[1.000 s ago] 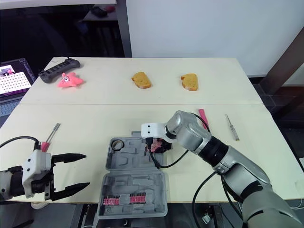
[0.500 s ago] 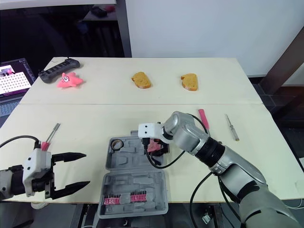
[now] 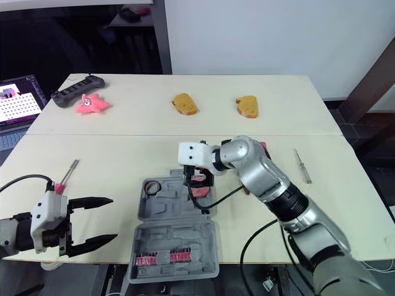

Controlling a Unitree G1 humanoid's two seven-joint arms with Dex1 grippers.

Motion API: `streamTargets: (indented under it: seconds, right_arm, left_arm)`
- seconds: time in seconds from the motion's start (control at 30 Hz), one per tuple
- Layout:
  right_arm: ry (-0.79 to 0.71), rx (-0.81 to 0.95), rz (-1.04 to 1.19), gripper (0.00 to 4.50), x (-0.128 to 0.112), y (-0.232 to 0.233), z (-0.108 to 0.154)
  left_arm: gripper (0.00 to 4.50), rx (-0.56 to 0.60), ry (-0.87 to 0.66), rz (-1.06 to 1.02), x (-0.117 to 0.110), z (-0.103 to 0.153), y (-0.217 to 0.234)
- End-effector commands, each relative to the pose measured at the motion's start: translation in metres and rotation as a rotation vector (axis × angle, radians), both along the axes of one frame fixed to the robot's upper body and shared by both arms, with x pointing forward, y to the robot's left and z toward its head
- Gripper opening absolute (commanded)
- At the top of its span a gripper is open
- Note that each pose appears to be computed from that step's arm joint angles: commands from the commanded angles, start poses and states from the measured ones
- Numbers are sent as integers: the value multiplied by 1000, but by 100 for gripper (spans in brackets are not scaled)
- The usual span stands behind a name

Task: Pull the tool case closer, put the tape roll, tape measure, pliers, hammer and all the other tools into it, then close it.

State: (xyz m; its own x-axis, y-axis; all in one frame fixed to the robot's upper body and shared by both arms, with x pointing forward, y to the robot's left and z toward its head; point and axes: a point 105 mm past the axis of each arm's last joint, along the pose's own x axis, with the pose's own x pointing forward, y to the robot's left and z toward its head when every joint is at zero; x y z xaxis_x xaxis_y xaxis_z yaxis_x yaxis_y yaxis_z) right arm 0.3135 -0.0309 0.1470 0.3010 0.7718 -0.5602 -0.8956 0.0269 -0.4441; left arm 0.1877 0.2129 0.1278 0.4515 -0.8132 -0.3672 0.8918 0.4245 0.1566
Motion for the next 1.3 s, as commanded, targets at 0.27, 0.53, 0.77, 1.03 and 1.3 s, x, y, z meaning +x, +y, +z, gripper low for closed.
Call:
streamTargets:
  seconds: [0.27,0.53,0.77,1.03,1.3]
  right_arm:
    - [159,148,24,210,-11,-26,-23]
    - [171,176,-49,210,6,-38,-39]
    - [184,194,-42,76,4,-42,-43]
    - [226,163,-101,76,10,-53,-66]
    - [327,124,-136,76,2,-65,-110]
  left_arm:
    - [450,-6,-21,-34,8,6,-1]
    - [450,-5,-26,-46,13,6,-1]
    - [450,-4,-25,-50,12,6,-1]
    - [450,-4,-25,-52,13,7,-2]
    - [450,2,-20,-55,14,7,0]
